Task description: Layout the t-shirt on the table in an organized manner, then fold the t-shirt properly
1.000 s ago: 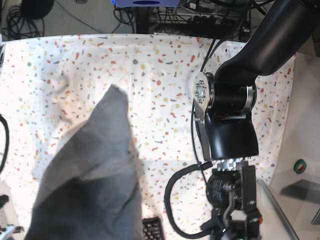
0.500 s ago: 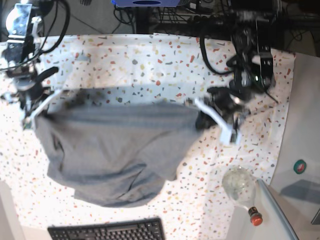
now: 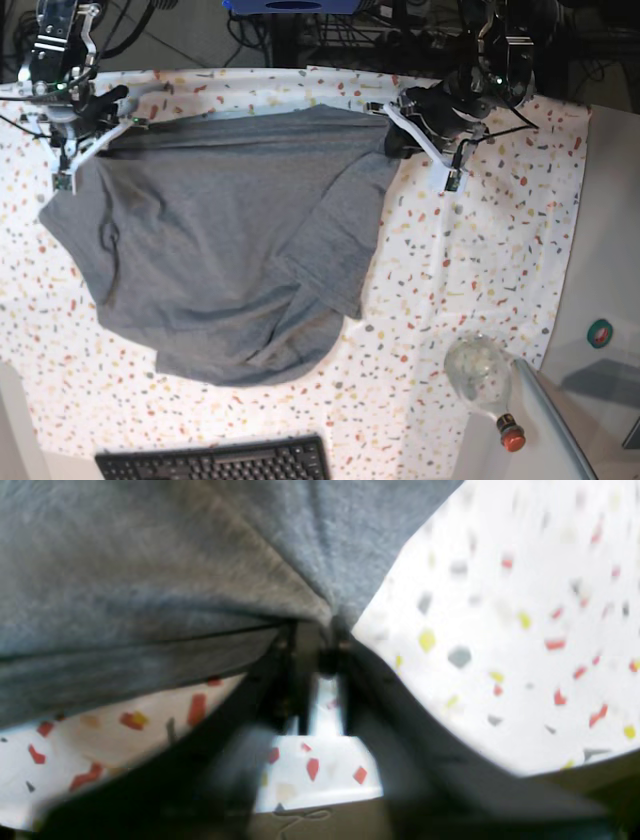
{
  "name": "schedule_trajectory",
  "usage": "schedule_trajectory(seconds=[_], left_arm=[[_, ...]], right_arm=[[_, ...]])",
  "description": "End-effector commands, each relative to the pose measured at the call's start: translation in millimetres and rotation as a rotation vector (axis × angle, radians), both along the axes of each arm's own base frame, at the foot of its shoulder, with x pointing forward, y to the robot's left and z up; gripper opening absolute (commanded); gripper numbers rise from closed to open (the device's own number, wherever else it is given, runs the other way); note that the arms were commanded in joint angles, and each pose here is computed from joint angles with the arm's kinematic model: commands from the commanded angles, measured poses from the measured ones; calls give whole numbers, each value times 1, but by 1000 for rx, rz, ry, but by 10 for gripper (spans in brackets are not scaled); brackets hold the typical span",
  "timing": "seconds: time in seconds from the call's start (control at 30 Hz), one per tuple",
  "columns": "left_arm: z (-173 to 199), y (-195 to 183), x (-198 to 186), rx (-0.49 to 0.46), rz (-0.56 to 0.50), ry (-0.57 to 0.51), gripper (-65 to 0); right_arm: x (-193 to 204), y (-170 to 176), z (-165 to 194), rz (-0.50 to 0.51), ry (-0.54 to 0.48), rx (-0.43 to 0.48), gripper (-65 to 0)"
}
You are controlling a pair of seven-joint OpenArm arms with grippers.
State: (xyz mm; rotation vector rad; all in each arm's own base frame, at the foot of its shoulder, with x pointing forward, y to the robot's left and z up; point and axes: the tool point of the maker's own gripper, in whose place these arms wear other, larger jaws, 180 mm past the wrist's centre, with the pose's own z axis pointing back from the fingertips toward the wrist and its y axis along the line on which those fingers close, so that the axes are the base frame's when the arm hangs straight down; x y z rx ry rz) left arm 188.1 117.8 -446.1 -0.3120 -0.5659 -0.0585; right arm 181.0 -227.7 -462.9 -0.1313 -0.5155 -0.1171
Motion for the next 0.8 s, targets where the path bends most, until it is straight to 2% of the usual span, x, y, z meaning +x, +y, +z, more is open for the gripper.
schedule_trajectory(seconds=[0.0,0.03,0.1,0.13,0.17,0.27,0.33,0.4,0.47,0.53,0.6,0.63,0.77], left_arm=[[3,12,-3,25,1,-8,-485],[1,14,-8,30,-2,3,-393],[-1,19,-16,42,-1,16,-225],[-1,26,-17,52,13,18,-188],[1,36,-18,62,40,15,-176],[24,62,-4,105,99,-62,-244],[47,65,19,116,102,-147,-339],[69,49,56,97,62,-245,-481],[83,17,100,57,-13,-318,-650],[90,-17,142,21,-95,-357,-650],[88,-46,184,5,-167,-348,-650],[82,-66,202,-5,-208,-324,-650],[58,-123,262,31,-316,-276,-650]], right_arm=[[4,-11,9,-2,-35,-36,-401],[1,-11,9,-1,-38,-36,-362],[3,-12,15,4,-79,-49,-354],[3,-15,20,3,-98,-60,-354],[1,-21,27,-9,-119,-75,-354],[-2,-32,49,-60,-184,-106,-354],[0,-38,60,-75,-212,-125,-354],[5,-37,63,-72,-227,-126,-354],[15,-33,72,-63,-262,-121,-369],[27,-3,72,50,-274,-73,-452],[35,38,68,193,-274,-5,-615],[39,58,66,256,-275,29,-650],[54,107,54,369,-268,110,-650]])
